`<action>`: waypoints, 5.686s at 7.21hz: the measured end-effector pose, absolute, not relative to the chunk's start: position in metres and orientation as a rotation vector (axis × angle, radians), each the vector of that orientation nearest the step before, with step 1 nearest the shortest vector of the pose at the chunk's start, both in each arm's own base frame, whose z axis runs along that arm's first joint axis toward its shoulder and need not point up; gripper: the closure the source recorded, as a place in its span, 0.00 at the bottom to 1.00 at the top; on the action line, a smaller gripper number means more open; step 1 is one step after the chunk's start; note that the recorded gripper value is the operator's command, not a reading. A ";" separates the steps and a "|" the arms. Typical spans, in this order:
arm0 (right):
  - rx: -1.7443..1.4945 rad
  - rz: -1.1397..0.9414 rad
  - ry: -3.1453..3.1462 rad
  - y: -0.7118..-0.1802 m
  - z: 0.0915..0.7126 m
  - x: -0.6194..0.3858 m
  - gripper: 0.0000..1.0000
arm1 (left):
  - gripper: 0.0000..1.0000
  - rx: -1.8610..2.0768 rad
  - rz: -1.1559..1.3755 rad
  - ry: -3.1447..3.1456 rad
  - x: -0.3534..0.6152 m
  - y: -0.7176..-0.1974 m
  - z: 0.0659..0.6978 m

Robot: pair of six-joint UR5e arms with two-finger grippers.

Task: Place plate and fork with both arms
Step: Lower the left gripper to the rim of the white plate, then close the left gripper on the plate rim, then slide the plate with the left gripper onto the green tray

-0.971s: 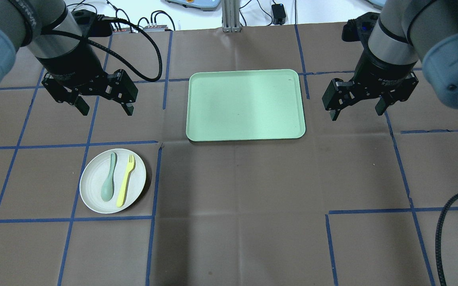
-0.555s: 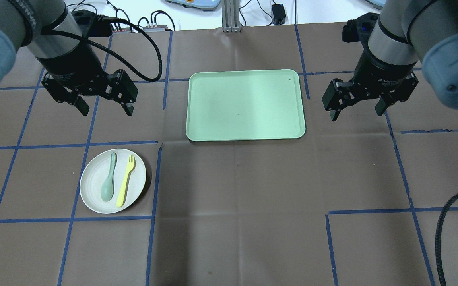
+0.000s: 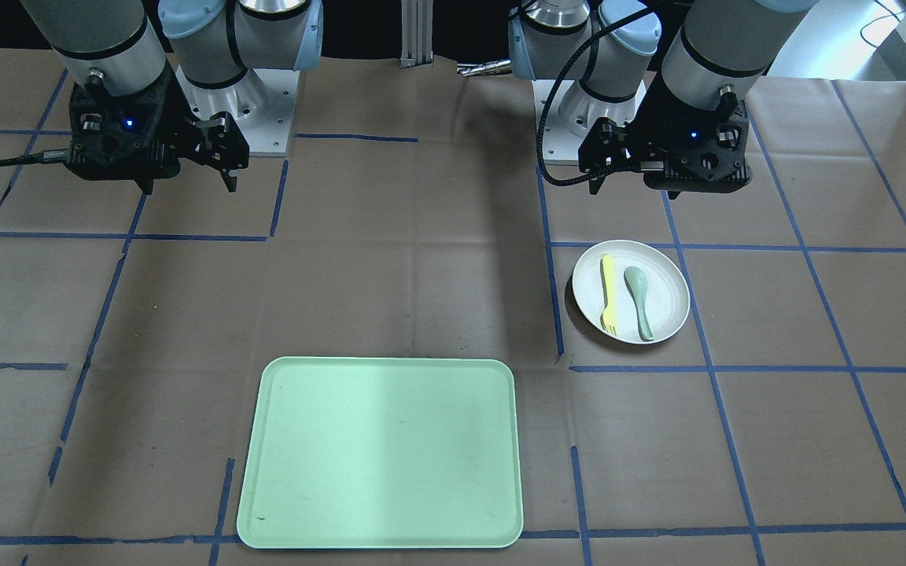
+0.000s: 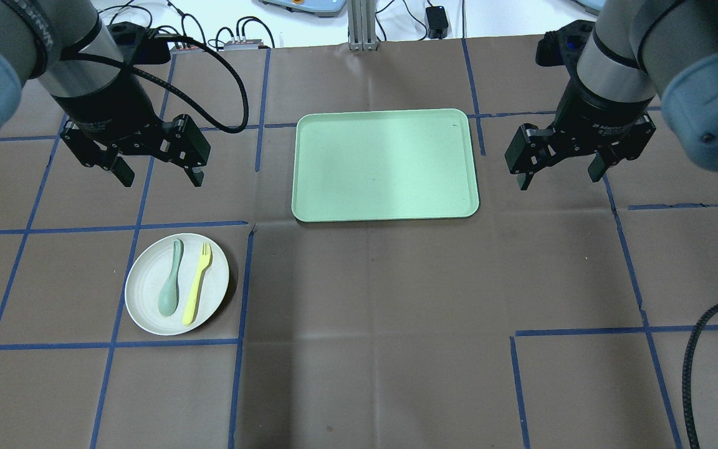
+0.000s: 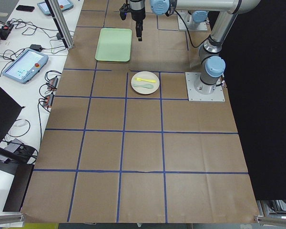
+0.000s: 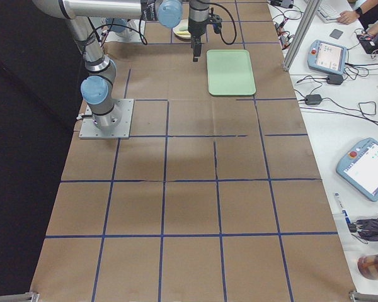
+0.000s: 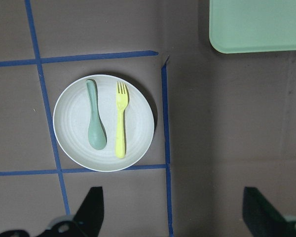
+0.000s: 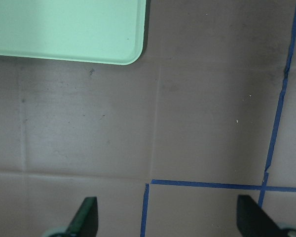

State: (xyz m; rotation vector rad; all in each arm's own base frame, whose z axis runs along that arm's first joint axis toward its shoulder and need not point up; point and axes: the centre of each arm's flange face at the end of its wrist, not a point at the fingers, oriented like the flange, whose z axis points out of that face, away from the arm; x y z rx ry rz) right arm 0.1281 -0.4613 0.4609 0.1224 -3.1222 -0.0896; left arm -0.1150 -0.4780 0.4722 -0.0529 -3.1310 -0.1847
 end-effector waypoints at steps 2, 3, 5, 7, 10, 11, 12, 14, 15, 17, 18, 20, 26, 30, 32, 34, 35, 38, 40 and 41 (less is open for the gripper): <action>0.122 -0.091 -3.122 -0.461 0.461 0.128 0.00 | 0.01 -0.015 -0.232 -3.123 -0.092 -0.474 0.456; 0.122 -0.090 -3.122 -0.461 0.461 0.128 0.00 | 0.02 -0.030 -0.242 -3.119 -0.079 -0.470 0.451; 0.122 -0.091 -3.122 -0.461 0.461 0.128 0.00 | 0.03 -0.119 -0.250 -3.095 -0.037 -0.464 0.436; 0.122 -0.091 -3.122 -0.461 0.461 0.128 0.00 | 0.02 -0.177 -0.225 -3.070 0.028 -0.452 0.397; 0.123 -0.093 -3.122 -0.460 0.460 0.128 0.00 | 0.02 -0.127 -0.197 -3.045 0.100 -0.434 0.308; 0.124 -0.093 -3.121 -0.460 0.460 0.128 0.00 | 0.02 -0.116 -0.212 -3.023 0.108 -0.440 0.280; 0.124 -0.094 -3.121 -0.460 0.460 0.129 0.00 | 0.03 -0.110 -0.221 -2.993 0.114 -0.450 0.250; 0.126 -0.094 -3.122 -0.460 0.460 0.129 0.00 | 0.08 -0.108 -0.205 -2.925 0.116 -0.462 0.215; 0.125 -0.094 -3.122 -0.460 0.460 0.129 0.00 | 0.10 -0.107 -0.195 -2.906 0.116 -0.464 0.208; 0.125 -0.094 -3.121 -0.460 0.460 0.129 0.00 | 0.25 -0.097 -0.192 -2.893 0.120 -0.467 0.194; 0.125 -0.094 -3.121 -0.460 0.460 0.129 0.00 | 0.38 -0.080 -0.203 -2.885 0.125 -0.467 0.185; 0.125 -0.094 -3.121 -0.460 0.460 0.129 0.00 | 0.71 -0.054 -0.218 -2.875 0.131 -0.466 0.177; 0.125 -0.094 -3.122 -0.460 0.460 0.129 0.00 | 1.00 0.010 -0.199 -2.820 0.138 -0.459 0.173; 0.125 -0.095 -3.122 -0.460 0.460 0.129 0.00 | 1.00 0.074 -0.096 -2.772 0.123 -0.469 0.191; 0.125 -0.096 -3.122 -0.460 0.460 0.129 0.00 | 1.00 0.091 -0.046 -2.750 0.077 -0.499 0.212; 0.125 -0.096 -3.122 -0.460 0.460 0.129 0.00 | 1.00 0.103 -0.013 -2.750 0.005 -0.549 0.244; 0.125 -0.095 -3.122 -0.460 0.460 0.130 0.00 | 1.00 0.104 -0.018 -2.748 -0.030 -0.575 0.250; 0.126 -0.094 -3.129 -0.460 0.460 0.130 0.00 | 1.00 0.039 -0.066 -2.755 -0.133 -0.652 0.232; 0.125 -0.093 -3.130 -0.461 0.460 0.130 0.00 | 1.00 0.013 -0.095 -2.758 -0.182 -0.683 0.209; 0.126 -0.093 -3.130 -0.461 0.460 0.130 0.00 | 1.00 0.005 -0.100 -2.759 -0.201 -0.694 0.200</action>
